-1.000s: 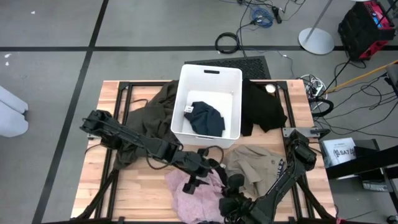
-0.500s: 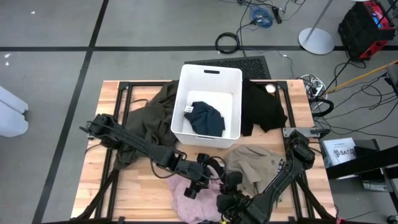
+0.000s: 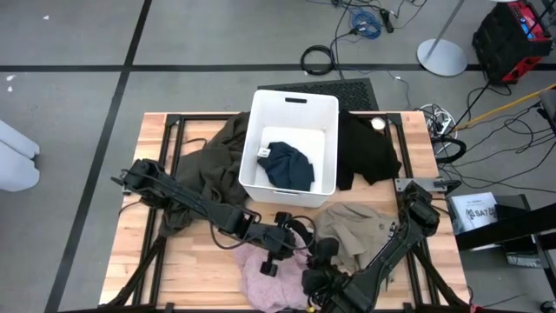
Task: Sort clothes
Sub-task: Put the pink shirt into the white laundry bin
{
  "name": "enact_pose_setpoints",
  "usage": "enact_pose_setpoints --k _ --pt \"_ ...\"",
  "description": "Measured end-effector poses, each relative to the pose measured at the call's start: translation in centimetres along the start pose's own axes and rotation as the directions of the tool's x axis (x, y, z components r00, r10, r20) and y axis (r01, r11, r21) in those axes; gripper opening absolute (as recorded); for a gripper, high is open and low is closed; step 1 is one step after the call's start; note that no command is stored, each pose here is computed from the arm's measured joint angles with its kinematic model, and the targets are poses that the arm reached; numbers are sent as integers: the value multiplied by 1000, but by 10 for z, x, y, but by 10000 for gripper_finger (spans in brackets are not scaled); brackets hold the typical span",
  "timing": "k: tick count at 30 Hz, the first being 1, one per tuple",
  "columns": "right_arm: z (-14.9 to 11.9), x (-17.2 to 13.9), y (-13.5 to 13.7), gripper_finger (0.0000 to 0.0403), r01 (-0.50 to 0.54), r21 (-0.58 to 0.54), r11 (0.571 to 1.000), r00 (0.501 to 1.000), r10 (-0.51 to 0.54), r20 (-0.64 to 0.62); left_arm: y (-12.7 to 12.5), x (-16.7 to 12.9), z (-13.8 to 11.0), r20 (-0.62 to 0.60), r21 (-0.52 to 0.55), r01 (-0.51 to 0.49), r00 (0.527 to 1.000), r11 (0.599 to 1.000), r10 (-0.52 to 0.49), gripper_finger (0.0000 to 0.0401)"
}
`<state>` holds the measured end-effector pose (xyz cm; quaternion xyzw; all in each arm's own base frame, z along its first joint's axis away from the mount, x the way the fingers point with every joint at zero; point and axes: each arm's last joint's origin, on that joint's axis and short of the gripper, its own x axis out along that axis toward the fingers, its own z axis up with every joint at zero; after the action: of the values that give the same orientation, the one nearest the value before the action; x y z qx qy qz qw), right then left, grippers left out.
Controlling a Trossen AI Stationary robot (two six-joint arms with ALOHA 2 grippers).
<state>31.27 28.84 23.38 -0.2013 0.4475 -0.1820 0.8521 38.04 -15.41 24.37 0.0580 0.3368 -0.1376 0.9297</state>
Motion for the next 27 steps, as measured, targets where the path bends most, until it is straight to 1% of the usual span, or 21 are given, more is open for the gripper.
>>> enact_pose_setpoints --k 2,3,7,10,14,19,22,24,25,27 --pt "1 1 -1 10 3 3 1000 1000 -3 -3 0 0 0 -2 0 7 1000 1000 -7 31" --pt "2 3 -2 10 4 6 1000 1000 -4 -5 0 0 0 -4 -1 14 1000 1000 -14 18" --pt "4 7 -5 14 10 15 1000 1000 -10 -14 0 0 -1 -9 0 16 1000 1000 -16 13" --pt "6 9 -9 35 23 3 1000 1000 -22 -13 0 -8 1 -14 1 15 1000 1000 -15 6" --pt "15 7 -21 88 63 -3 998 998 -63 5 1 -25 6 -11 3 -23 1000 1000 23 5" --pt "37 -7 -40 175 44 74 996 998 -47 39 1 -49 11 1 9 -70 998 998 70 3" --pt "45 -20 -52 230 34 45 998 999 -35 37 -1 -68 14 4 17 -107 994 994 107 3" --pt "46 -30 -62 261 47 15 999 999 -47 19 -4 -83 16 16 24 -129 992 991 129 3" --pt "46 -34 -66 274 55 18 998 998 -55 13 -6 -91 16 18 29 -143 990 989 142 2" --pt "48 -42 -72 293 47 38 998 998 -48 41 -10 -109 18 40 38 -163 986 986 162 2"
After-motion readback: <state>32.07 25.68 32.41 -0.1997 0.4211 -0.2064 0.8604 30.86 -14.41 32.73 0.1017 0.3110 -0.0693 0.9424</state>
